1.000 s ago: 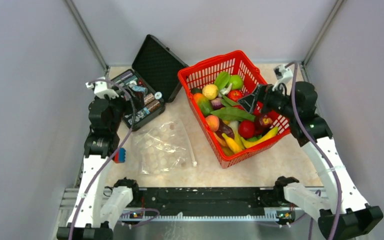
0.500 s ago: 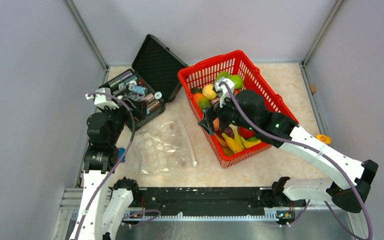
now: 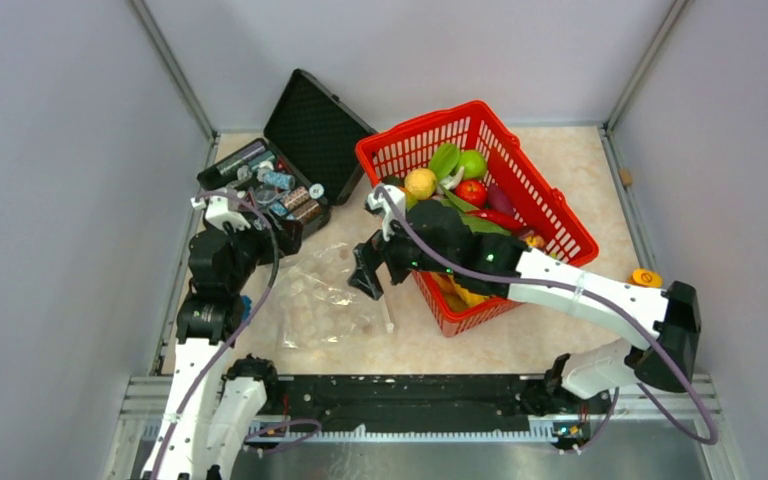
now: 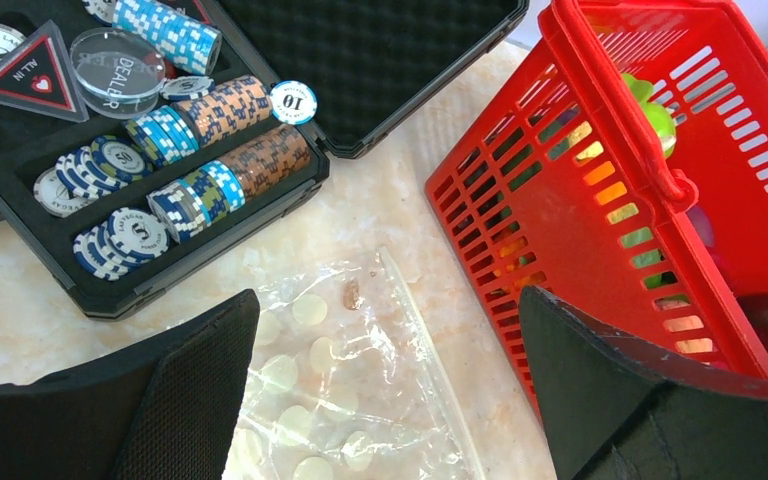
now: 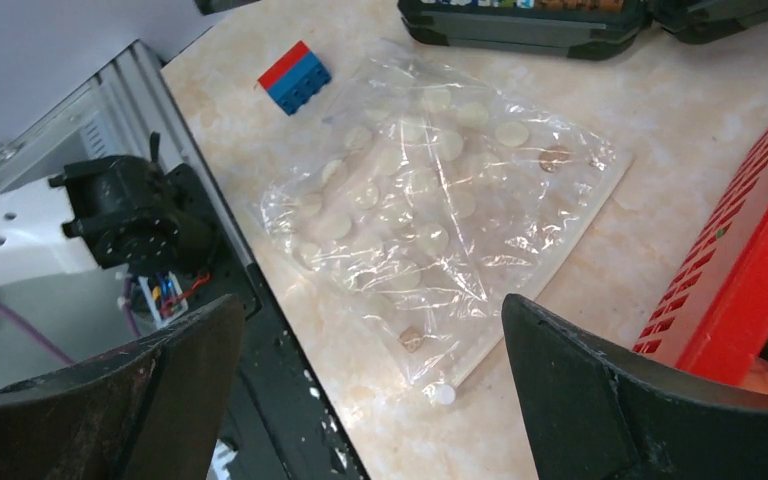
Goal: Place the food in the zip-top bag and seal the zipper
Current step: Move the bin to the center of the board.
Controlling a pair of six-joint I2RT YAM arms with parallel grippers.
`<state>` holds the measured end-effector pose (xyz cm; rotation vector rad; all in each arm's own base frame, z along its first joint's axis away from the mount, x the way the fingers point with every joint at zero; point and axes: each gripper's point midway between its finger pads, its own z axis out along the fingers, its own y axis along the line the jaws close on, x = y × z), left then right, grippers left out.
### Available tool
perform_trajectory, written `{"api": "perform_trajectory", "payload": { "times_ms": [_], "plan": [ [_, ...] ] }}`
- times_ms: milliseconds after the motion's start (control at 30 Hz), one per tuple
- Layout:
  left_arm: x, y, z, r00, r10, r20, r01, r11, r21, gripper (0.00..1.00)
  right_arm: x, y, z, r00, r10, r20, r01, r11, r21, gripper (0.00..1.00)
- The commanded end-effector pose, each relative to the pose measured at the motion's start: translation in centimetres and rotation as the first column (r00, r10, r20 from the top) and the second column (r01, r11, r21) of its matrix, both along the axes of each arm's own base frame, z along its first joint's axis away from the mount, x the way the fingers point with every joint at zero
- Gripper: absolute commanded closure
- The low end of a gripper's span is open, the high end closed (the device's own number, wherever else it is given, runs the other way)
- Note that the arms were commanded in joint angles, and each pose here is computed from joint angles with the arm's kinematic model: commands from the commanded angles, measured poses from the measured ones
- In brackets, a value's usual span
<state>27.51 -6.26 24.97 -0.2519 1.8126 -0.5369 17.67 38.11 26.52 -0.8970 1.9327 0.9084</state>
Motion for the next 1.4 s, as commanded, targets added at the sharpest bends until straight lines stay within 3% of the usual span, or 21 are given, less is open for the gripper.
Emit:
{"api": "perform_trajectory", "payload": {
  "times_ms": [0, 167, 267, 433, 700, 833, 967, 1200, 1367],
  "plan": [
    [-0.1, 0.7, 1.6, 0.999, 0.025, 0.045, -0.027, 0.999, 0.035, 0.01, 2.0, 0.0, -1.8, 0.988, -0.155, 0.007, 0.155, 0.983, -0.101, 0.01],
    [-0.3, 1.5, 1.5, 0.997, 0.059, 0.056, -0.062, 0.996, 0.063, 0.01, 4.2, -2.7, -5.2, 0.947, -0.314, 0.065, 0.32, 0.914, -0.249, 0.01],
    [-0.3, 2.4, 1.9, 0.991, 0.128, 0.044, -0.13, 0.991, 0.045, 0.01, 5.0, -3.5, -5.1, 0.924, -0.37, 0.096, 0.382, 0.898, -0.22, 0.01],
    [-0.5, 2.4, 1.7, 0.992, 0.121, 0.035, -0.123, 0.991, 0.05, 0.01, 6.5, -5.6, -5.5, 0.882, -0.461, 0.101, 0.472, 0.861, -0.19, 0.01],
    [-1.4, -1.9, 0.3, 0.986, -0.165, -0.004, 0.165, 0.984, 0.074, 0.01, 9.1, -9.6, -6.7, 0.83, -0.549, 0.093, 0.555, 0.802, -0.222, 0.01],
    [-1.5, -2.7, -0.4, 0.976, -0.213, -0.051, 0.216, 0.975, 0.049, 0.01, 8.6, -8.5, -5.6, 0.865, -0.496, 0.073, 0.5, 0.846, -0.186, 0.01],
    [-1.4, -2.2, 0.3, 0.984, -0.177, -0.015, 0.178, 0.983, 0.051, 0.01, 6.7, -5.4, -1.3, 0.904, -0.413, 0.108, 0.42, 0.907, -0.043, 0.01],
    [-1.7, -0.5, 1.6, 0.996, -0.077, 0.046, 0.073, 0.994, 0.087, 0.01, 6.3, -5.5, 5.1, 0.879, -0.426, 0.215, 0.432, 0.902, 0.022, 0.01],
    [-1.7, 1.4, 1.7, 0.998, 0.041, 0.049, -0.045, 0.995, 0.085, 0.01, 3.0, -0.9, 6.4, 0.966, -0.213, 0.149, 0.203, 0.976, 0.082, 0.01]
  ]
}}
